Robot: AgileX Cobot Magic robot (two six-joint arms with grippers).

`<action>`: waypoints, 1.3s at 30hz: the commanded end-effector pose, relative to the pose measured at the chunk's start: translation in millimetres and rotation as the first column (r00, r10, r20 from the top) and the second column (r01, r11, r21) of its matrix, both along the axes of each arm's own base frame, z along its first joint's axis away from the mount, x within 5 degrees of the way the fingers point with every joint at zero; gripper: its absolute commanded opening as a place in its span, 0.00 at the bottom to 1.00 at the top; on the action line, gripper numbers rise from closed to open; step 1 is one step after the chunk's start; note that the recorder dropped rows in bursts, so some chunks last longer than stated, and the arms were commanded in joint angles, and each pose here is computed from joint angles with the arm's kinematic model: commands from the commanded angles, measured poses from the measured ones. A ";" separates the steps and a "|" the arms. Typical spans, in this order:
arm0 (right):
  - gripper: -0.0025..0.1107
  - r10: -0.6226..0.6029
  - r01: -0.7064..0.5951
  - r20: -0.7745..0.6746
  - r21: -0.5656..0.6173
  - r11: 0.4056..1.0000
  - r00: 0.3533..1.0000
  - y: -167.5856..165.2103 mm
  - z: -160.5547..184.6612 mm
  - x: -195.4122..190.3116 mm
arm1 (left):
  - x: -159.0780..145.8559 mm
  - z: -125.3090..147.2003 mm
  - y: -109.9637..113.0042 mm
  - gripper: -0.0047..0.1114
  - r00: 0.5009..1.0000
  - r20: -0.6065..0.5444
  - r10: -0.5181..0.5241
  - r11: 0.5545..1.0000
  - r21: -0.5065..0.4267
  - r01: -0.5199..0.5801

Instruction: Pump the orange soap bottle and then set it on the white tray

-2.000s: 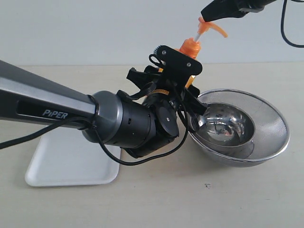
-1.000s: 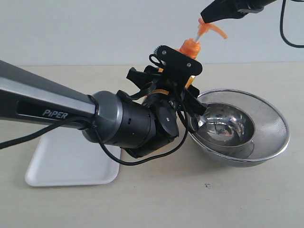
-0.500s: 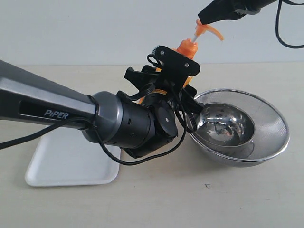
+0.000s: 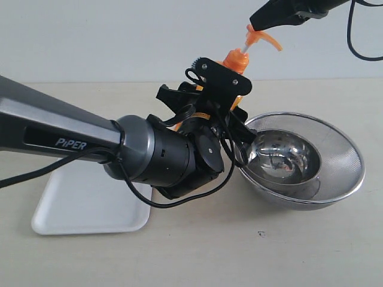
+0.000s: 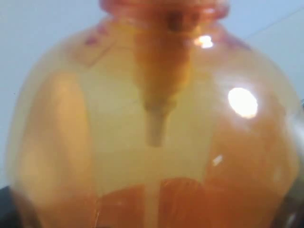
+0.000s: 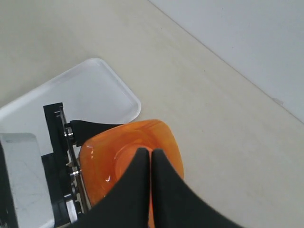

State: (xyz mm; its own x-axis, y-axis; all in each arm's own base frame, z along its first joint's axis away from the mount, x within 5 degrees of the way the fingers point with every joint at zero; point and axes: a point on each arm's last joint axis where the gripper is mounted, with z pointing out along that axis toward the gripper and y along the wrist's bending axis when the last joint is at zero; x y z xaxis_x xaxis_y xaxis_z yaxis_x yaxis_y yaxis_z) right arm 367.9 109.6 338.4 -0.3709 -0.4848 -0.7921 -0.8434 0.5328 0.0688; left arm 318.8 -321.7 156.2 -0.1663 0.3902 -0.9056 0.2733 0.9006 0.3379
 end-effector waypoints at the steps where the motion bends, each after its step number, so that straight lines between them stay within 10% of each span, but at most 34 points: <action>1: 0.02 0.083 -0.097 -0.126 -0.108 0.989 0.989 1.1 -33.8 -1.9 | -1.5 14.5 -5.8 0.08 0.998 0.059 -0.029 0.999 -0.015 0.029; 39: 0.02 0.089 -0.104 -0.133 -0.107 0.989 0.987 1.3 -33.9 -2.7 | -1.5 14.5 -5.8 0.08 0.998 0.059 -0.029 0.999 -0.015 0.029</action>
State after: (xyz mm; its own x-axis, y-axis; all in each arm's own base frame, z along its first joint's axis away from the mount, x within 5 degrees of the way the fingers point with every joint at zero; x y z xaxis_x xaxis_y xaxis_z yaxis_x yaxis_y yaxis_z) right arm 367.6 109.7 338.3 -0.3730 -0.4851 -0.7909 -0.8443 0.5310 0.0725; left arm 318.8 -321.7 156.2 -0.1663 0.3902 -0.9056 0.2733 0.9006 0.3379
